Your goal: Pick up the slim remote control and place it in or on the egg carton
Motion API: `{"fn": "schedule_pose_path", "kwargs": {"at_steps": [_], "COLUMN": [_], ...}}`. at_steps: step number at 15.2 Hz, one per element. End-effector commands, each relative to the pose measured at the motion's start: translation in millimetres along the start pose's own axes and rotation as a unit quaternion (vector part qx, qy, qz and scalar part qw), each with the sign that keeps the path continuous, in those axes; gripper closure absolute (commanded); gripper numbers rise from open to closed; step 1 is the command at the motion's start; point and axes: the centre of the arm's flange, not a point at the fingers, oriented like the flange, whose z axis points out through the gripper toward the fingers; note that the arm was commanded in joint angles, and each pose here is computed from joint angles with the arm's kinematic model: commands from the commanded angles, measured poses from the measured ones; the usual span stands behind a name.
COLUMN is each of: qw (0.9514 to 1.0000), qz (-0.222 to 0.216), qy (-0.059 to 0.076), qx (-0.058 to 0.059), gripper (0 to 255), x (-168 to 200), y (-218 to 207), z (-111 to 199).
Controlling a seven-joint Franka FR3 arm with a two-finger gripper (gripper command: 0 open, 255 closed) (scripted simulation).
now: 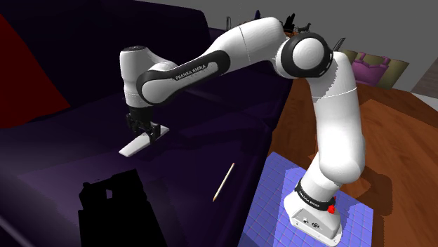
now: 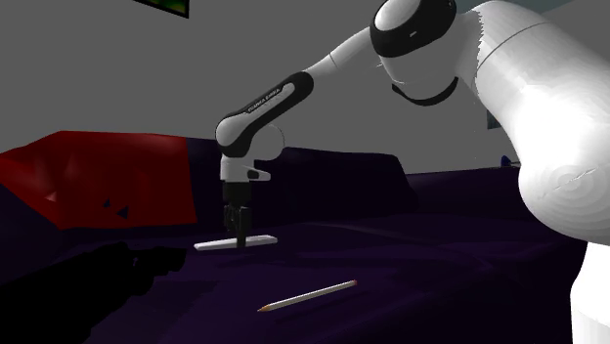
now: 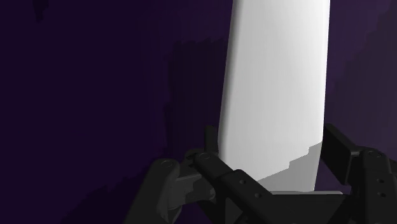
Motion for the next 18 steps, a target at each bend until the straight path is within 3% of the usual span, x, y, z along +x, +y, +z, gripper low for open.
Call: {"fn": "schedule_pose_path", "kwargs": {"at_steps": [1,18], "qw": [1.0000,1.0000], "qz": [0.000,0.000], "qy": [0.000,0.000], "qx": [0.000,0.000], "gripper": [255,255], "x": [0.7,0.3], "y": [0.1,0.6], "z": [-10.2,-99.9]}}
